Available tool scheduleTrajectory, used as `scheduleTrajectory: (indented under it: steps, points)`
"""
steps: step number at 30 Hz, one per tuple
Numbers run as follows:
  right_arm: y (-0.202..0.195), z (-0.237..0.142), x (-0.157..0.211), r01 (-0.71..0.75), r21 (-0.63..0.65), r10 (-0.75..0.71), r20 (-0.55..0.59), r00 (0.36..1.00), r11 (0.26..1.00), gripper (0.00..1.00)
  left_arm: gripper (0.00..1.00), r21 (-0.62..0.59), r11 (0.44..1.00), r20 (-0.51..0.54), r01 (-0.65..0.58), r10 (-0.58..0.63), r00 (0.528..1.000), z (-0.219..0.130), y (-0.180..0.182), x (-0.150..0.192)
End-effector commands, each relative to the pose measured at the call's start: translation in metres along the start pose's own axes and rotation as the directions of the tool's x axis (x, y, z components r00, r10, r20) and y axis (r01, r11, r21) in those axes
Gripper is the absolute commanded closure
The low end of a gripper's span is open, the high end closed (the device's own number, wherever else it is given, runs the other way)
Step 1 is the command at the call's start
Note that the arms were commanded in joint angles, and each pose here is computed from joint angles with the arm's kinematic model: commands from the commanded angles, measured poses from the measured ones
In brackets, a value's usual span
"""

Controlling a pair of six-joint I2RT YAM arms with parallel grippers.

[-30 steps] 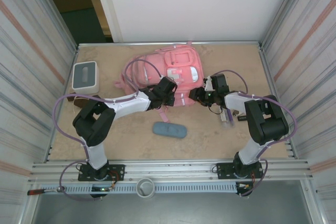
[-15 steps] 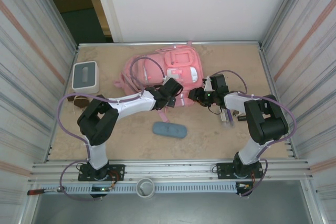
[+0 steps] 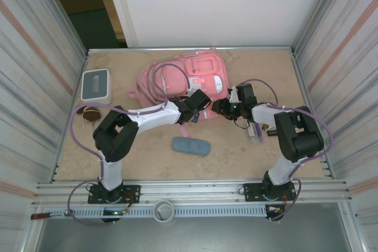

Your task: Pack books, pencil case, and school supplies into a backpack

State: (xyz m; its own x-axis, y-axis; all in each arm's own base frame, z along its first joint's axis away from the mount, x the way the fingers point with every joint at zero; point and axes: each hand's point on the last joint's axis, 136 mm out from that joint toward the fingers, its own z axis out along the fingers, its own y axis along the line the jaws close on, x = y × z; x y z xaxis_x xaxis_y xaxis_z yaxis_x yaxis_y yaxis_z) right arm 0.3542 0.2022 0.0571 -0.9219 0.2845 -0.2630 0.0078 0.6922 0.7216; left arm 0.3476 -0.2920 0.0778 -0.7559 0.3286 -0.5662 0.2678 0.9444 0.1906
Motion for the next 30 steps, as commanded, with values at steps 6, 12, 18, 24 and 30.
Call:
scheduleTrajectory:
  steps: [6,12,18,24,30]
  points:
    - [-0.001,0.010,0.015,-0.010,0.002,0.011,-0.064,0.998,1.000,0.55,0.70,-0.127,0.989,-0.017,-0.071,0.070,0.997,0.000,0.008,-0.012]
    - [-0.001,0.010,0.016,-0.012,0.001,0.012,-0.068,0.998,1.000,0.54,0.69,-0.204,0.974,-0.056,-0.101,0.091,0.994,0.005,0.017,-0.009]
    - [-0.003,0.011,0.016,-0.014,0.004,0.014,-0.070,0.997,1.000,0.54,0.80,-0.205,0.974,-0.073,-0.100,0.087,0.994,0.010,0.018,-0.005]
    - [-0.005,0.009,0.015,-0.015,0.013,0.016,-0.064,0.998,1.000,0.55,0.95,-0.172,0.982,-0.015,-0.079,0.078,0.997,-0.006,0.017,-0.017]
    - [-0.020,0.001,0.008,-0.028,0.076,0.031,-0.037,0.999,0.997,0.55,1.00,-0.062,0.998,0.062,-0.020,0.023,0.998,-0.024,0.017,-0.027]
